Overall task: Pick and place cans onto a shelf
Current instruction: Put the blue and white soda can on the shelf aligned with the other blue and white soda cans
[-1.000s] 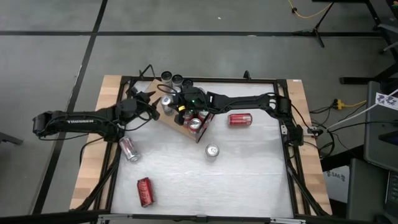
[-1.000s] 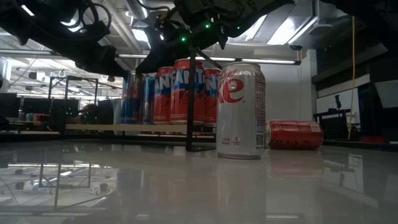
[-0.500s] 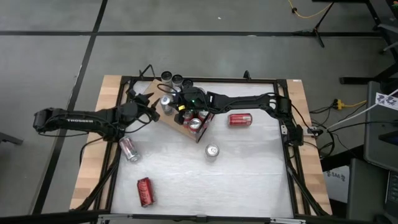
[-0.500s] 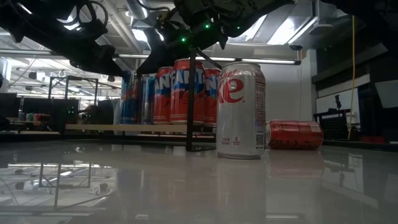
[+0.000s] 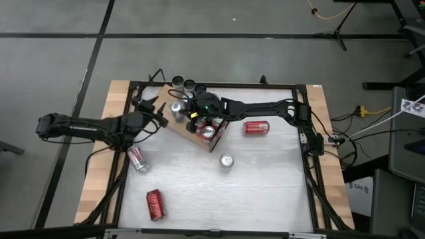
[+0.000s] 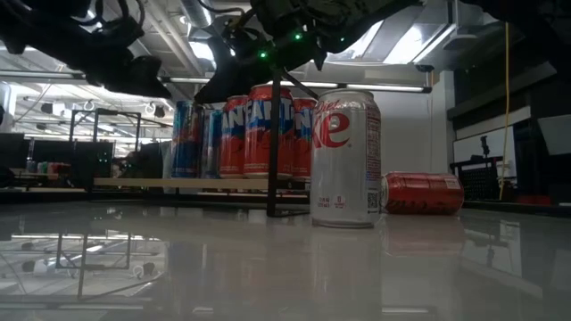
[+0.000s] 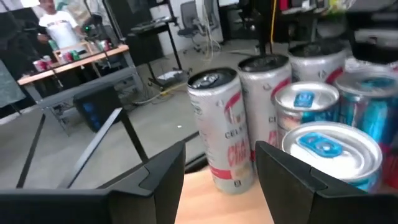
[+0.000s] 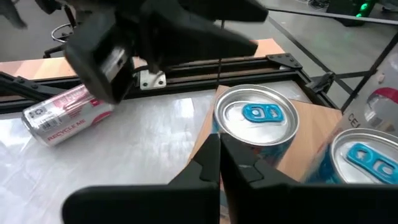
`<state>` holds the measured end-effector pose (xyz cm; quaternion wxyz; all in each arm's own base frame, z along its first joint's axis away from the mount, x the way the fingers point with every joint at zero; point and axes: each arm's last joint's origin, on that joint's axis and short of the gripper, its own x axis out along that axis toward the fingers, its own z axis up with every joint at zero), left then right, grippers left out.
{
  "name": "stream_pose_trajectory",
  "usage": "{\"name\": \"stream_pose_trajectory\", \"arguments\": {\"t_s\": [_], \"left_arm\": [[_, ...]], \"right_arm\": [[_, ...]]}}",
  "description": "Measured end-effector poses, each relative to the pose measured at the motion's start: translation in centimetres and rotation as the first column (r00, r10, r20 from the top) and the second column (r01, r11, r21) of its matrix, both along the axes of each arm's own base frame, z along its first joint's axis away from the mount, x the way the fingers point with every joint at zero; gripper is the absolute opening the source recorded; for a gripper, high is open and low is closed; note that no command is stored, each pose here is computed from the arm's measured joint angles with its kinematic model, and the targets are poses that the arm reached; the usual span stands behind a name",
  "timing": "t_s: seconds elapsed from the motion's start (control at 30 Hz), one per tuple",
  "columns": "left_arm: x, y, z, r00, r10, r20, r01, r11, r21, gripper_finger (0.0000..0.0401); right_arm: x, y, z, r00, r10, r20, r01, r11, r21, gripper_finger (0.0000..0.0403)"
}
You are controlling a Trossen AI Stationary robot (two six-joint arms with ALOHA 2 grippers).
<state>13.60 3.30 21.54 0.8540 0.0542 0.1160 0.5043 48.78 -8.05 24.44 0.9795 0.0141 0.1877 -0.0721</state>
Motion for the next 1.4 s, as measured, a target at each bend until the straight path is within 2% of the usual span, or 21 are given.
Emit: {"name": "stream_pose_trajectory", "arguments": {"t_s": [0.1,0.23,0.3,0.4,0.47,0.57,0.73,0.93,1.17,1.4], "left_arm": [[-0.4,-0.4,0.6,0.998,-0.036,0.056,0.036,0.999,0.003,0.0188],[-0.9,-1.4,2.1,0.976,-0.163,0.146,0.164,0.986,0.001,0.0188],[-1.0,-1.9,2.9,0.949,-0.253,0.185,0.258,0.966,0.001,0.0188],[-0.9,-2.8,3.1,0.893,-0.392,0.22,0.405,0.914,-0.017,0.0188],[-0.8,-3.3,2.8,0.86,-0.449,0.242,0.476,0.877,-0.069,0.0188],[-0.7,-4.0,1.6,0.836,-0.485,0.256,0.536,0.82,-0.201,0.0188],[-0.5,-4.6,-0.5,0.863,-0.447,0.233,0.504,0.769,-0.393,0.0188],[0.9,-4.9,-1.9,0.89,-0.427,0.159,0.45,0.771,-0.451,0.0188],[2.6,-4.4,-3.1,0.927,-0.366,0.079,0.363,0.829,-0.424,0.0188],[3.9,-3.6,-3.7,0.946,-0.312,0.087,0.319,0.85,-0.419,0.0188]], "right_arm": [[-0.6,0.1,1.0,1.0,0.002,-0.021,-0.002,1.0,0.002,0.0001],[-2.5,0.4,4.1,0.999,0.017,-0.05,-0.018,0.999,-0.03,0.0001],[-3.6,0.7,5.6,0.998,0.023,-0.063,-0.026,0.999,-0.04,0.0001],[-5.2,1.0,7.6,0.996,0.024,-0.088,-0.027,0.999,-0.036,0.0001],[-6.2,1.1,8.7,0.995,0.022,-0.094,-0.025,0.999,-0.035,0.0001],[-7.6,1.3,9.9,0.992,0.021,-0.122,-0.025,0.999,-0.03,0.0001],[-9.1,1.5,11.1,0.988,0.014,-0.153,-0.018,0.999,-0.029,0.0001],[-9.3,1.5,11.4,0.989,-0.01,-0.147,0.004,0.999,-0.043,0.0001],[-9.3,1.5,11.3,0.989,-0.01,-0.149,0.004,0.999,-0.042,0.0001],[-9.3,1.4,11.3,0.989,-0.011,-0.148,0.004,0.999,-0.042,0.0001]]}}
